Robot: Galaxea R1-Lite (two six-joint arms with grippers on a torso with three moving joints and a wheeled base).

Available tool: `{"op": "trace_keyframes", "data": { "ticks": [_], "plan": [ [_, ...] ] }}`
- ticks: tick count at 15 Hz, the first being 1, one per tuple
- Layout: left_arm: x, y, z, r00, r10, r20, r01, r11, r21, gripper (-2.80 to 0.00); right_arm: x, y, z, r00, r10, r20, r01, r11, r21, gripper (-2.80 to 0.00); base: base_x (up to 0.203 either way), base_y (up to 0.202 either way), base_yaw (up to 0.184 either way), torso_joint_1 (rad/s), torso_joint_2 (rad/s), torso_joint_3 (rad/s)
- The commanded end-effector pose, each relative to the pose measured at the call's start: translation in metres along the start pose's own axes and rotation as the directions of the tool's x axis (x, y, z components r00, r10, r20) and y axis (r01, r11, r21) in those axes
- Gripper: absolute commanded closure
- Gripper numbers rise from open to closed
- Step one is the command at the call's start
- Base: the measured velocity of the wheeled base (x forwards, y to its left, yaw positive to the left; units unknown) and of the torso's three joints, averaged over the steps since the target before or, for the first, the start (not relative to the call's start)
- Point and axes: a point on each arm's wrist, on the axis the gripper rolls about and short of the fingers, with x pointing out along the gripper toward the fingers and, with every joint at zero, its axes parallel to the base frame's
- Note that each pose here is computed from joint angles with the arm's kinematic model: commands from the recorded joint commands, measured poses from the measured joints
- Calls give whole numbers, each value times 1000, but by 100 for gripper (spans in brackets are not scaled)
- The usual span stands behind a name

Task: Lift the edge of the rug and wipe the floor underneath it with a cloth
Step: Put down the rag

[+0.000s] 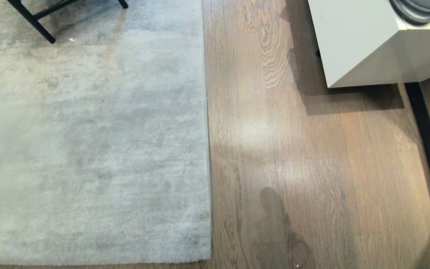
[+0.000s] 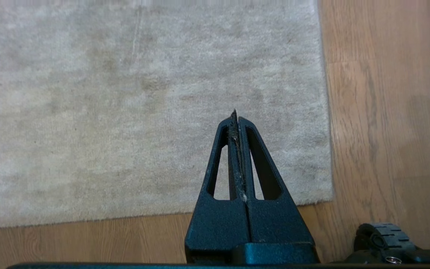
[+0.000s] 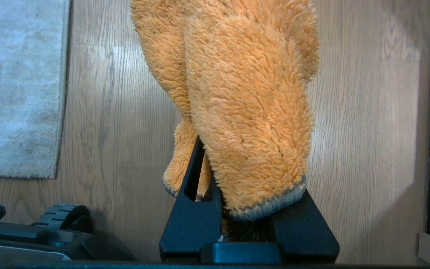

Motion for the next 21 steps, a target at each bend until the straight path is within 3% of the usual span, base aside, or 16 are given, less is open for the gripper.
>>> {"op": "trace_keyframes", "data": {
  "ticks": [1, 21],
  "plan": [
    [0, 0, 0, 1000, 0, 0, 0, 1000, 0, 0, 0, 0, 0, 1000, 1, 0, -1, 1000, -1, 0, 0, 0, 0, 4, 4, 199],
    [0, 0, 0, 1000, 5, 0, -5, 1000, -1, 0, 0, 0, 0, 1000, 1, 1, -1, 1000, -1, 0, 0, 0, 0, 3, 2, 204]
  ]
}}
